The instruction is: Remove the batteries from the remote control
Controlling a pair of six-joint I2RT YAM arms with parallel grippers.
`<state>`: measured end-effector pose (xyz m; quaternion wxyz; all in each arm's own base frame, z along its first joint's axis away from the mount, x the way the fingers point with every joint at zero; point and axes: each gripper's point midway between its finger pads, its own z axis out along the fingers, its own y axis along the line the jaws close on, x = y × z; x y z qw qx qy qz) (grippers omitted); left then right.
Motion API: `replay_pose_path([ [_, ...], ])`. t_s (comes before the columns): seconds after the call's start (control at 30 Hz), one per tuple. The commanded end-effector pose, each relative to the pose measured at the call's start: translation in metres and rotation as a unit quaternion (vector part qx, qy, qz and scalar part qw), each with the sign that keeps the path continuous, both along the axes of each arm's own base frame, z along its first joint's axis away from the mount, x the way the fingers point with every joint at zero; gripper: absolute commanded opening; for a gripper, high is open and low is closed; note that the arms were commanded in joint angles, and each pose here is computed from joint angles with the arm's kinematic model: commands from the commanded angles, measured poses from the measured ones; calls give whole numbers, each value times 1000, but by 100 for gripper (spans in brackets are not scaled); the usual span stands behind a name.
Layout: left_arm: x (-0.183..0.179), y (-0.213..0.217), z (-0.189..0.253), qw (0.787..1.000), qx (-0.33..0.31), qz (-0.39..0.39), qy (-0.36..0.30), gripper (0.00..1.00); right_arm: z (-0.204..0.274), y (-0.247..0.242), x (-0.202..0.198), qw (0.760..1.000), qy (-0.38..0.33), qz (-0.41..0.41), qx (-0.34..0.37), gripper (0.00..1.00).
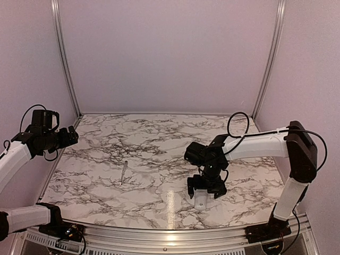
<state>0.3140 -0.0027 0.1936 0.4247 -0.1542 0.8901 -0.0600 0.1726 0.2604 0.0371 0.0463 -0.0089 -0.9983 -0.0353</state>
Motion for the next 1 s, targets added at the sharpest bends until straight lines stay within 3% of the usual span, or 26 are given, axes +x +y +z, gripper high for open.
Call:
replay_pose_path([
  [0.0, 1, 1, -4, 1000, 6, 1, 0, 99, 6, 5, -4, 1000, -7, -12, 22, 98],
  [0.4, 7, -3, -15, 1000, 3, -8, 18, 99, -11, -1, -16, 999, 5, -14, 34, 94],
  [0.97, 7, -2, -16, 1000, 5, -6, 21, 99, -18, 5, -12, 1000, -5, 13, -9, 73],
])
